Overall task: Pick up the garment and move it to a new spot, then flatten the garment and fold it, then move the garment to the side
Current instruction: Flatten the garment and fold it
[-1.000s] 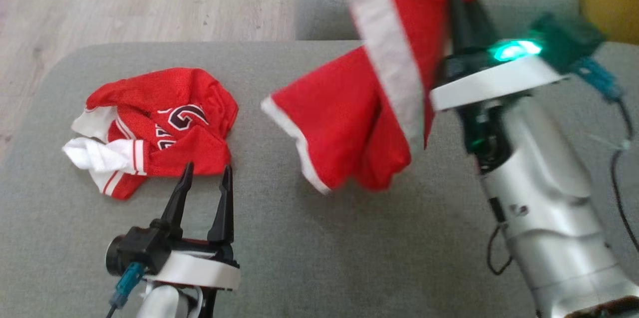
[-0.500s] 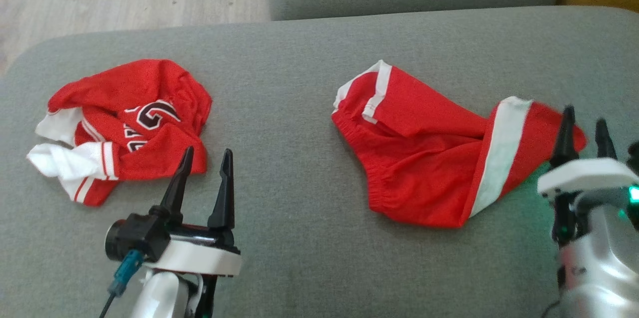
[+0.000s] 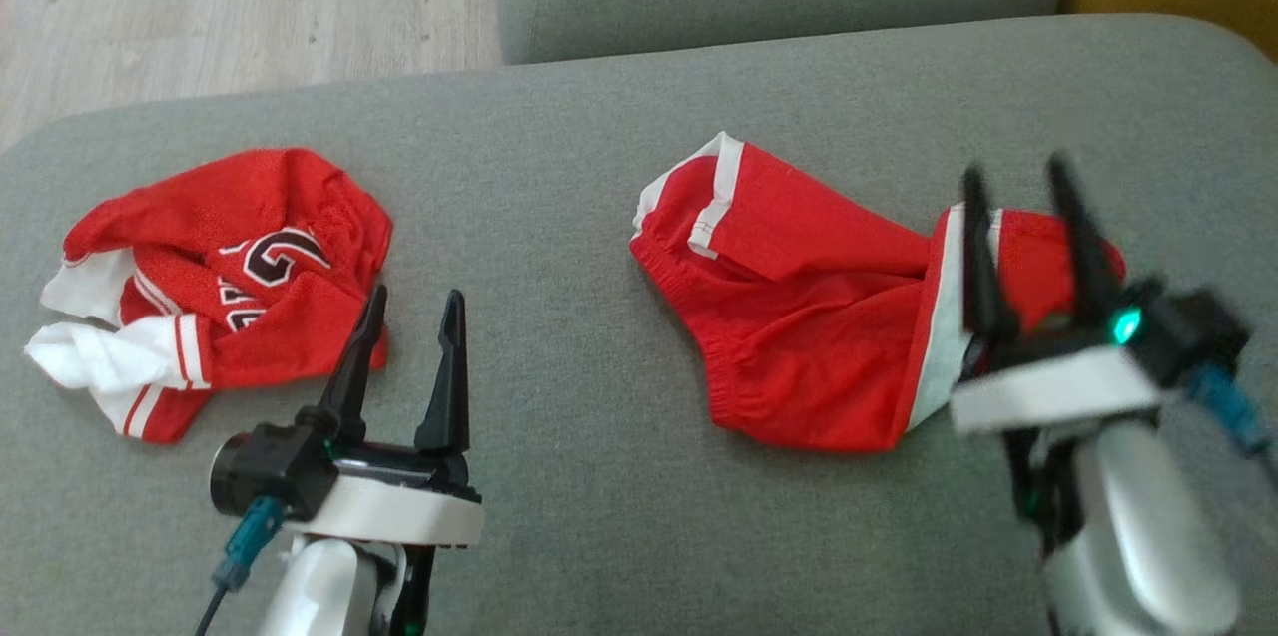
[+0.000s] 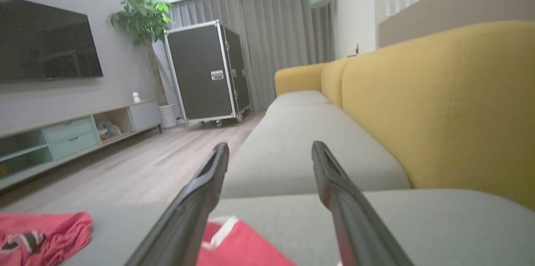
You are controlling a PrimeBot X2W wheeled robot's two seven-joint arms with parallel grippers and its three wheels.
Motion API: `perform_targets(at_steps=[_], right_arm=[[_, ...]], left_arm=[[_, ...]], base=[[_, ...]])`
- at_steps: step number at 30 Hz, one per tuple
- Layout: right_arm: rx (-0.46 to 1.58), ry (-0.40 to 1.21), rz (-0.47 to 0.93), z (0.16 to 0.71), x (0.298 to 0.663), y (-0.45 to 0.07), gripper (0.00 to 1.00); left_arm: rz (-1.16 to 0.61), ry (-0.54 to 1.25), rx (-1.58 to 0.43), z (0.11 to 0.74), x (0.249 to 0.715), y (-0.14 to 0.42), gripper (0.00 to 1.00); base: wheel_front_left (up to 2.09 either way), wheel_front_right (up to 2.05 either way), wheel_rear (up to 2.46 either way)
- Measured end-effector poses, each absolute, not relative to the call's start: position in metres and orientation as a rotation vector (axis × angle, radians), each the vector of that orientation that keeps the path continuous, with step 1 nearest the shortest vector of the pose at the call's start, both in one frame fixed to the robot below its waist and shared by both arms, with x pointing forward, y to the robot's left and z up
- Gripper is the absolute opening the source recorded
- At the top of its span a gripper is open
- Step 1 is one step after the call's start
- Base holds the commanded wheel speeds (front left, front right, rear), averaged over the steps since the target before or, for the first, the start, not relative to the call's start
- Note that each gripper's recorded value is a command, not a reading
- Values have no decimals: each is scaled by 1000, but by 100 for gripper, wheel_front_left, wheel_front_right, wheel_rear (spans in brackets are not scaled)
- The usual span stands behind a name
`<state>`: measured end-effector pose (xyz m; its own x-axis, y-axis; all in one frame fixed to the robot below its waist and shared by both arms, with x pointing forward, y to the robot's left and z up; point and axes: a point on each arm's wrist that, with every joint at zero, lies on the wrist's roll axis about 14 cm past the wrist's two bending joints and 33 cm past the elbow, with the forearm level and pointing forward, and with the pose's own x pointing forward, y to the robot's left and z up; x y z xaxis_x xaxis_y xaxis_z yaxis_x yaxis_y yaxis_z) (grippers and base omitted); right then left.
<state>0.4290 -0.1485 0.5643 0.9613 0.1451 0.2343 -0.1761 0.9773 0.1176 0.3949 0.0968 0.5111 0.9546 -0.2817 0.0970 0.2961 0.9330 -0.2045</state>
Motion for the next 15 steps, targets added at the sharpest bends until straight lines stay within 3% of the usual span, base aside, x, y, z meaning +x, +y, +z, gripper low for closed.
perform_targets(at_steps=[7,15], right_arm=[[136,-88,229,514,391,-124,100],[68,-46,310,501,397,-99,100]], left_arm=[[-296,-83,-226,517,392,97,100],[-273,-63,-239,510,387,104,100]], base=[[0,0,0],[0,0,0]])
